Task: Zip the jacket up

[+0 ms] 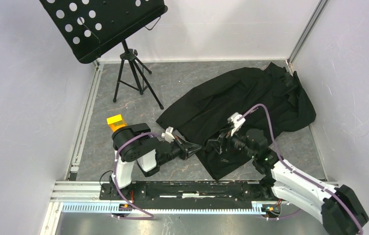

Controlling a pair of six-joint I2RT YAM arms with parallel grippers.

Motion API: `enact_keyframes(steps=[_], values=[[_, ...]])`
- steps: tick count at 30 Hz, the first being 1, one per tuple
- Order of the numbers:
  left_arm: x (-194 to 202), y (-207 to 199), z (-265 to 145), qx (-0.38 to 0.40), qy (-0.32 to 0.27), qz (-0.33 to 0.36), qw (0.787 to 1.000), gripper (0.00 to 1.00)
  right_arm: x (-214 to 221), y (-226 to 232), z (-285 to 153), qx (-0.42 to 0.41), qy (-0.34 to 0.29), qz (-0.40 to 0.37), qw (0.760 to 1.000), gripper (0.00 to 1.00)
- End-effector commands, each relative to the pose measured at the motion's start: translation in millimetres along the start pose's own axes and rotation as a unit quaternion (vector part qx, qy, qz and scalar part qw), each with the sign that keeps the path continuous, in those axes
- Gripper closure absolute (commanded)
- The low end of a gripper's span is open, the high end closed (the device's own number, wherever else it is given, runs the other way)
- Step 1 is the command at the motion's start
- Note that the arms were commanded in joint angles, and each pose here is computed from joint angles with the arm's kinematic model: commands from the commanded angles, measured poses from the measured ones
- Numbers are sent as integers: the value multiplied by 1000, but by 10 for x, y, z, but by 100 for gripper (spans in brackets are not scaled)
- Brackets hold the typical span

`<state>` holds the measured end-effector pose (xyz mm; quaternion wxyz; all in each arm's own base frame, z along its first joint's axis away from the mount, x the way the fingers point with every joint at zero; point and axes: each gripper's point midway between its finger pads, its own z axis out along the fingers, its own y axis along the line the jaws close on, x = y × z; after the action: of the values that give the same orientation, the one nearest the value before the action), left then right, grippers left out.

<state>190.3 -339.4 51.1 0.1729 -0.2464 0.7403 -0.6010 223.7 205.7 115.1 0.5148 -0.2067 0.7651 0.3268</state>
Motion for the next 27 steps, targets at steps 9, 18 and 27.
enact_keyframes(steps=[9, 18, 27], values=[[57, -103, -128, 7, 59, -60, 996, 98, 139, 675, -169, -129, -139, -420, 887, 3], [43, -130, -167, 5, 81, -83, 993, 98, 319, 912, -138, -172, -147, -615, 755, 16], [11, -144, -206, 2, 75, -107, 991, 98, 535, 799, 44, -175, -76, -681, 708, 29]])
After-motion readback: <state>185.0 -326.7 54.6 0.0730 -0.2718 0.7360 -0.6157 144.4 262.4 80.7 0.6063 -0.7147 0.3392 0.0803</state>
